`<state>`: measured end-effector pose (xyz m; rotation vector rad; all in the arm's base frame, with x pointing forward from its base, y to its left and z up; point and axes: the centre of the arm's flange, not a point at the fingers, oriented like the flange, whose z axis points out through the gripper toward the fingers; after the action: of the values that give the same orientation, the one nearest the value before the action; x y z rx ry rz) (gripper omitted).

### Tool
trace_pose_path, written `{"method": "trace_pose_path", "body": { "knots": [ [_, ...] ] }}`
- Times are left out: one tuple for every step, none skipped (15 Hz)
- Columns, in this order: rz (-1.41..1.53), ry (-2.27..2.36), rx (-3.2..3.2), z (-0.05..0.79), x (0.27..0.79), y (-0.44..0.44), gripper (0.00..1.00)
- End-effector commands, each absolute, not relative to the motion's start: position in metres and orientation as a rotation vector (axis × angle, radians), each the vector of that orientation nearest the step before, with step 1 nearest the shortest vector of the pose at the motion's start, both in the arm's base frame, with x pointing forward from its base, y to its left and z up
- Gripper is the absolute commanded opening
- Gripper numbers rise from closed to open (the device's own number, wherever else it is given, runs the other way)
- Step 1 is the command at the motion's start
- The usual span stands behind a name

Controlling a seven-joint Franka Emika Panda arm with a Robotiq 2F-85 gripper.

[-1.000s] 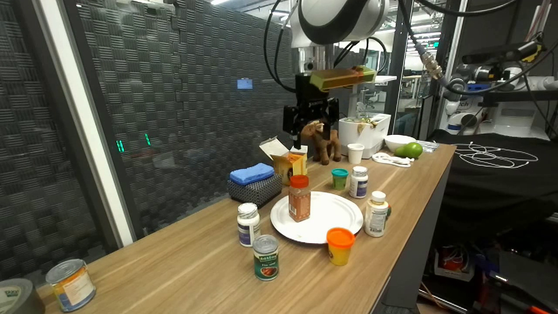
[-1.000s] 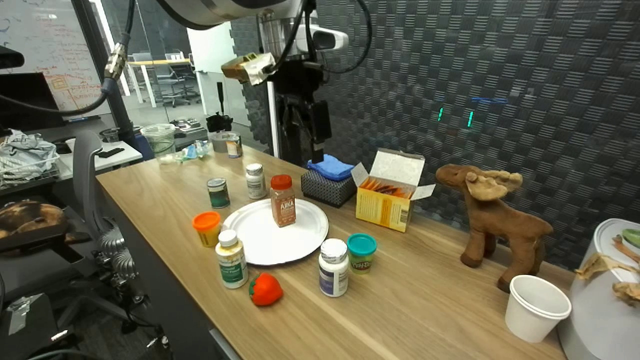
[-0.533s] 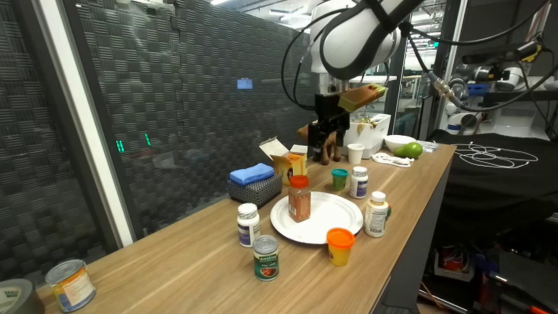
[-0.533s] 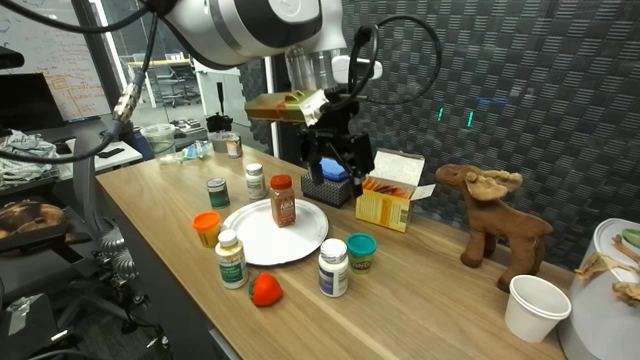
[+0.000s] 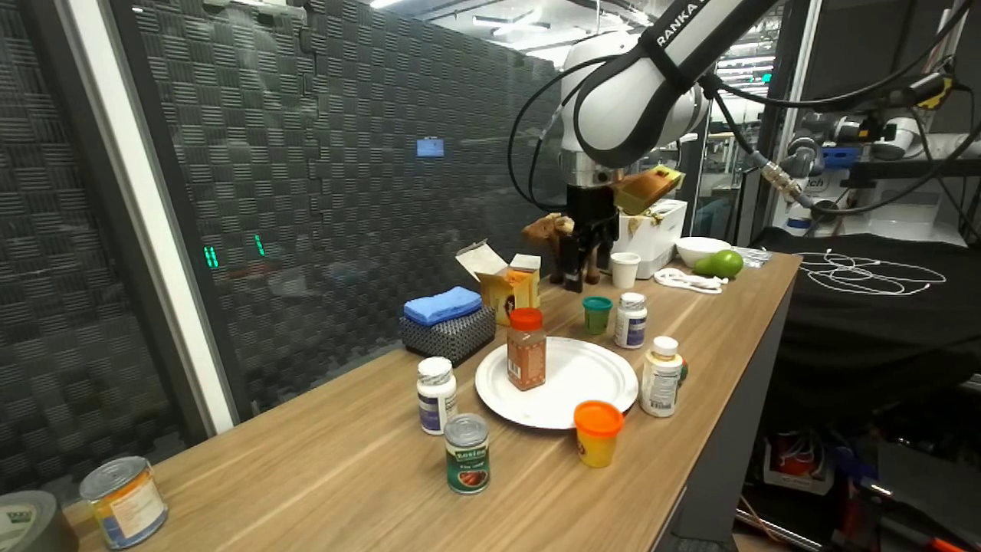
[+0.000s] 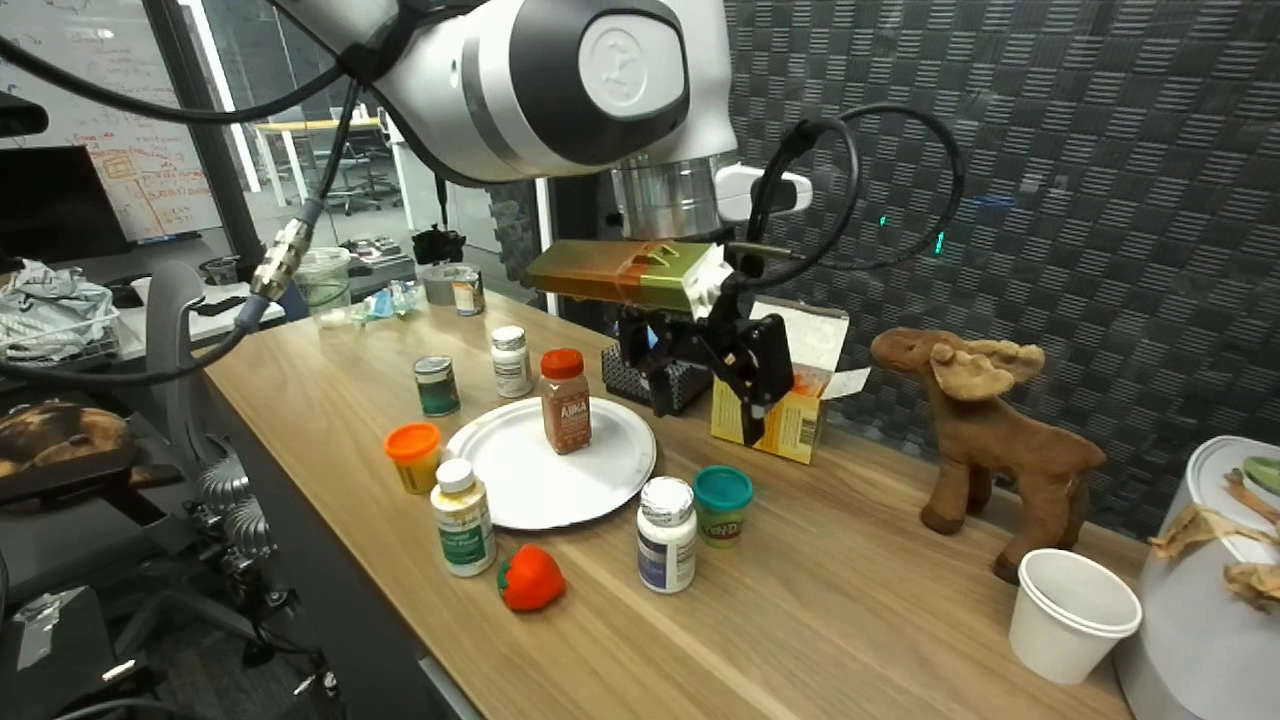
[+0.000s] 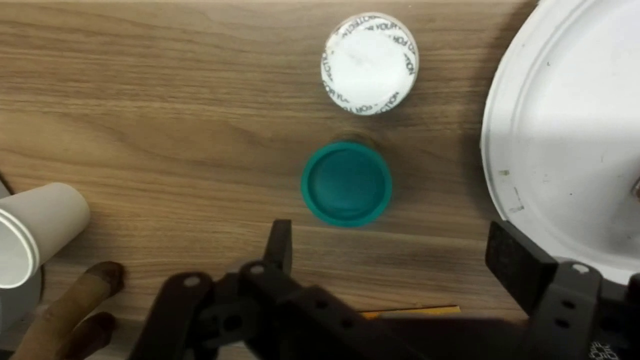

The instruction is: Pick up the bottles and small containers from the table and put them on the white plate.

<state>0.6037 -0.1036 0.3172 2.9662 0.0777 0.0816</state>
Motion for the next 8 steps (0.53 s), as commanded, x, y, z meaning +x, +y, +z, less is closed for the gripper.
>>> {"method": "trace_pose_path", "body": {
  "knots": [
    [0.067,0.145,3.002,0.309,0.608,-0.110,1.00],
    [0.053,0.151,3.005,0.304,0.609,-0.111,1.00],
    [0.040,0.161,3.005,0.298,0.611,-0.111,1.00],
    [0.025,0.165,3.004,0.293,0.612,-0.111,1.00],
    [0.008,0.169,3.002,0.287,0.613,-0.112,1.00],
    [-0.006,0.172,3.002,0.283,0.613,-0.112,1.00],
    [-0.022,0.175,3.002,0.279,0.614,-0.112,1.00],
    [-0.038,0.176,2.998,0.275,0.614,-0.113,1.00]
  ]
}}
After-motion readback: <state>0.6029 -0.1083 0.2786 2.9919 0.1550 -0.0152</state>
